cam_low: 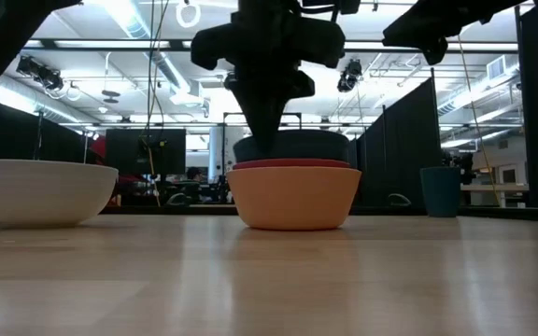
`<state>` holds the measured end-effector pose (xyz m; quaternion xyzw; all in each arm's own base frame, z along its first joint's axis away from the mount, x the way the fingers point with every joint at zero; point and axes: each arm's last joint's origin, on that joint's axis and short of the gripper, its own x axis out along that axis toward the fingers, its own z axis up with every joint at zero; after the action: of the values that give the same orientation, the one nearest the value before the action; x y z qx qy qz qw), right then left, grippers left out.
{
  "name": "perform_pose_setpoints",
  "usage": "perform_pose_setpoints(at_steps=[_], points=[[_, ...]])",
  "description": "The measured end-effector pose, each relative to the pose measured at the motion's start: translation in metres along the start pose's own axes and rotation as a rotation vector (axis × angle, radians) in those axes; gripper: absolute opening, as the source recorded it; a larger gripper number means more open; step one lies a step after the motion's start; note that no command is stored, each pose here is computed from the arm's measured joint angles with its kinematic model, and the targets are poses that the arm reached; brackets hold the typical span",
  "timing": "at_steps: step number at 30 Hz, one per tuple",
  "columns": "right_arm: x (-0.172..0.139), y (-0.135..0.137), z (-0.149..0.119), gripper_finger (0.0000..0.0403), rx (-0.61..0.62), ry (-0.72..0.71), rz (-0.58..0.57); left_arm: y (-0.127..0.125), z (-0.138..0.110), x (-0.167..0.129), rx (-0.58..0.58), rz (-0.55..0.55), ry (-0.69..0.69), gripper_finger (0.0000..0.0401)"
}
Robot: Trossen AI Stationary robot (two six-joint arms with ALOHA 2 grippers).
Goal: Nest bowls inside each other
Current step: Stack the blue bowl on top of the orange bowl, then stack the white bowl on top of the blue bowl
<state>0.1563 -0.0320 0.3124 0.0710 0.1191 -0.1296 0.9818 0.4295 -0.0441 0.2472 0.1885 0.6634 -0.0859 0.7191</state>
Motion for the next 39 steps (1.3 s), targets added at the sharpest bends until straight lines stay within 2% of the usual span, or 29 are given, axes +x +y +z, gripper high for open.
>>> perform_pose_setpoints(at_steps=[10, 20, 24, 39], points=[[0.000, 0.000, 0.000, 0.0087, 0.000, 0.000, 0.000, 0.000, 0.000, 0.000, -0.034, 0.001, -0.003, 0.0032], [0.000, 0.000, 0.000, 0.0087, 0.000, 0.000, 0.000, 0.000, 0.000, -0.002, -0.043, 0.017, -0.001, 0.0113], [0.000, 0.000, 0.000, 0.0087, 0.000, 0.000, 0.000, 0.001, -0.004, -0.012, -0.065, 0.035, -0.019, 0.0149], [0.000, 0.000, -0.001, 0.0087, 0.000, 0.007, 0.002, -0.001, -0.026, -0.056, -0.235, 0.005, 0.054, 0.0212]])
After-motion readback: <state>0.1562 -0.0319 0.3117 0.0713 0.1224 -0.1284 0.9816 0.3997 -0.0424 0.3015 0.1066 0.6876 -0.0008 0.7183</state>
